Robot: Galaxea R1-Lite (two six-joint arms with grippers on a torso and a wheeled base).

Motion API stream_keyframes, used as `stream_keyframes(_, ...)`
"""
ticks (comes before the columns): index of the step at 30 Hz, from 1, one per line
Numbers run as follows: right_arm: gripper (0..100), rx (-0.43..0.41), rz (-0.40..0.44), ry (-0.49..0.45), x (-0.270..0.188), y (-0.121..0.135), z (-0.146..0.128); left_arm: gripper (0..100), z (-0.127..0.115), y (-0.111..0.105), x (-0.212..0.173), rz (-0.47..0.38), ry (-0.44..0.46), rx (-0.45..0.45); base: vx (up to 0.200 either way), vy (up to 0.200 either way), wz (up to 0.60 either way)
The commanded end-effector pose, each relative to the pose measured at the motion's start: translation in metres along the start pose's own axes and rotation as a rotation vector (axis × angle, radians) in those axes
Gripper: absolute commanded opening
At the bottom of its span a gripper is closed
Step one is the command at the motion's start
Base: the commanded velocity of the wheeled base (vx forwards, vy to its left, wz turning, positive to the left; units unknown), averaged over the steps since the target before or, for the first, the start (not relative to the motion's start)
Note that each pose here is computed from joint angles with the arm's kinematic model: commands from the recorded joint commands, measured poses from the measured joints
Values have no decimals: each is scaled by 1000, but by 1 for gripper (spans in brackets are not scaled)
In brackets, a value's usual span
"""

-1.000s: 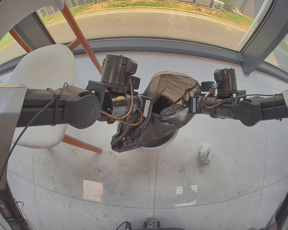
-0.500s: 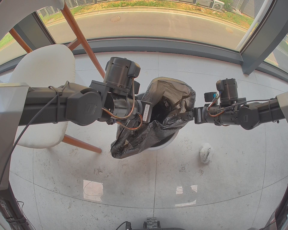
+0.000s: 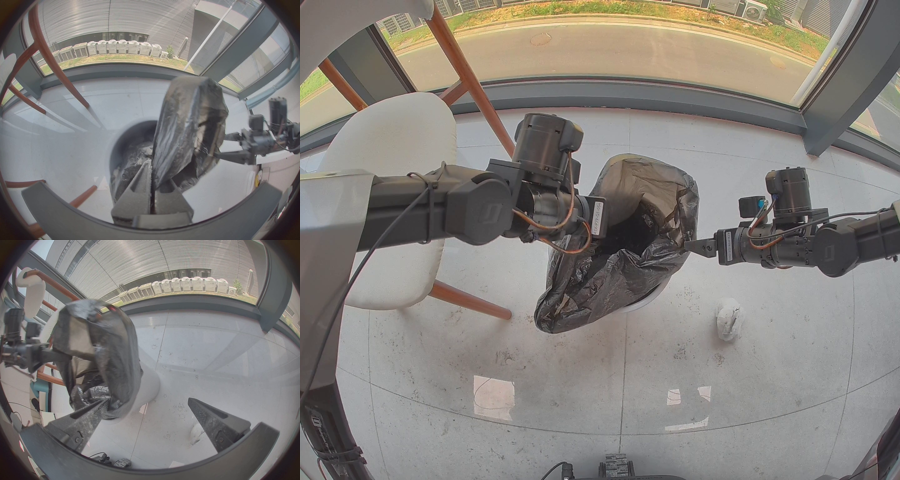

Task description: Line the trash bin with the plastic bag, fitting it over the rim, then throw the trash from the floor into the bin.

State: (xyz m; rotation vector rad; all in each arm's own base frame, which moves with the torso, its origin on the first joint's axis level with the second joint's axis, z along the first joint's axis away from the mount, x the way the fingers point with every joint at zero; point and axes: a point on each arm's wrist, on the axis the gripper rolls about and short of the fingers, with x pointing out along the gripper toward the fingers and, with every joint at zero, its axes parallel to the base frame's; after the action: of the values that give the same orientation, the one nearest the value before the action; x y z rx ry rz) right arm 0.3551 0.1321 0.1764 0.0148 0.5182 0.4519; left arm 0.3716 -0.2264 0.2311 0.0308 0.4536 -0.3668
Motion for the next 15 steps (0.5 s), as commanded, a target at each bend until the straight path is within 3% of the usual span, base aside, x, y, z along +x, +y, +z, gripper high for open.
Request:
stream_keyframes(1,100,-28,73,-18,-37,33,-3,0,7,19,26,49,-33,-6,0,0,0)
stream_keyframes(4,100,-1,102,8,-34,48,-11,0,13,26,28,63,-55,-12,0,0,0)
stream_keyframes(5,100,12,117,10,-33,54,-11,100,14,28,27,66,-52,-12,0,0,0)
stream_keyframes(10,100,119,127,44,-15,81,-17,100,17,47,28,108,-54,27,0,0,0)
stream_keyframes(15,100,128,78,54,6,85,-21,100,14,50,24,115,-32,74,0,0,0)
